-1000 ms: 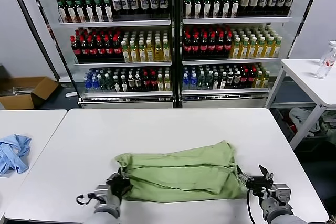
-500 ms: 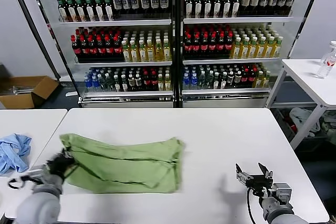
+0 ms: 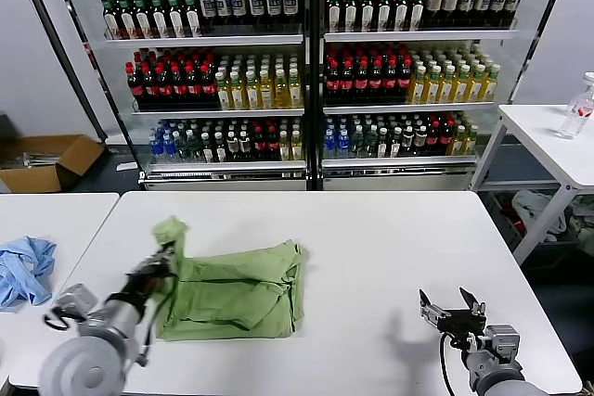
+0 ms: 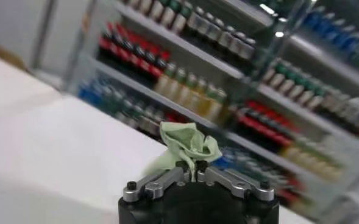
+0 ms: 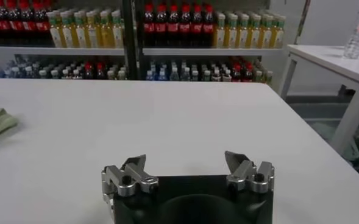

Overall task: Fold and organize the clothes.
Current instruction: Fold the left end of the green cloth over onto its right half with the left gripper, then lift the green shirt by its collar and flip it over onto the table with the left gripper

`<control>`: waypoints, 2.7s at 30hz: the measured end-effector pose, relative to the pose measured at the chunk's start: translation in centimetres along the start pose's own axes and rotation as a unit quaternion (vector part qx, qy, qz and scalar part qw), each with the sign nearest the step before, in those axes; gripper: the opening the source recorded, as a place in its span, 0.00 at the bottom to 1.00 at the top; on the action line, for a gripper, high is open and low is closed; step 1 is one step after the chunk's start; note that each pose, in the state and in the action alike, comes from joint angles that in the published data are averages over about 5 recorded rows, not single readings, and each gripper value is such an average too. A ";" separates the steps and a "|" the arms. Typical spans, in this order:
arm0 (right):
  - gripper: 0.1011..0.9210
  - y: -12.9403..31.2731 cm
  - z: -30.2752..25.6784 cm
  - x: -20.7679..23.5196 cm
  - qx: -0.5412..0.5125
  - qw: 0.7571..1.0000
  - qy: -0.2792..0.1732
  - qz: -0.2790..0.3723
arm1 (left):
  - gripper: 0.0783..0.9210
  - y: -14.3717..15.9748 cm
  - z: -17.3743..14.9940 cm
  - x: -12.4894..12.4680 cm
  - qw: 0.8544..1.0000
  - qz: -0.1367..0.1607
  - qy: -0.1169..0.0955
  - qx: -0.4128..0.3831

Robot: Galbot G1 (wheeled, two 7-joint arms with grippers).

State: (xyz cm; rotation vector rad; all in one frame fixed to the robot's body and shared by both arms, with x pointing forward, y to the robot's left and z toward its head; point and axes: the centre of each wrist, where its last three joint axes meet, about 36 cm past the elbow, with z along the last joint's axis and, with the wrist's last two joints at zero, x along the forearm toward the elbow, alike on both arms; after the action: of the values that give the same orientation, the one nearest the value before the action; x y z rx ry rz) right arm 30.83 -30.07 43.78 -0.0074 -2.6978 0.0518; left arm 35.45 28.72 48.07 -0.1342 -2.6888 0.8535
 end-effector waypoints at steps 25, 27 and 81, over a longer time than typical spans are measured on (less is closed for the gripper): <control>0.88 -0.3 0.2 -1.5 -0.001 1.000 0.002 0.002 | 0.52 -6.6 7.9 -5.7 0.990 0.112 0.087 -0.003; 0.88 -0.3 0.2 -1.6 -0.001 1.000 0.002 0.001 | 0.59 -6.3 7.6 -5.3 0.991 0.110 0.080 -0.004; 0.88 0.2 0.2 0.1 -0.007 1.000 -0.003 0.008 | 0.33 4.3 9.2 -3.4 0.997 -0.049 0.028 0.059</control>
State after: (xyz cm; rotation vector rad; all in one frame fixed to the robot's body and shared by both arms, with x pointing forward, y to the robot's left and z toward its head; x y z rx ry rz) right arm 30.63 -29.89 43.60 -0.0328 -2.7045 0.0374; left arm 35.69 26.60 37.58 0.0011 -2.5632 0.9597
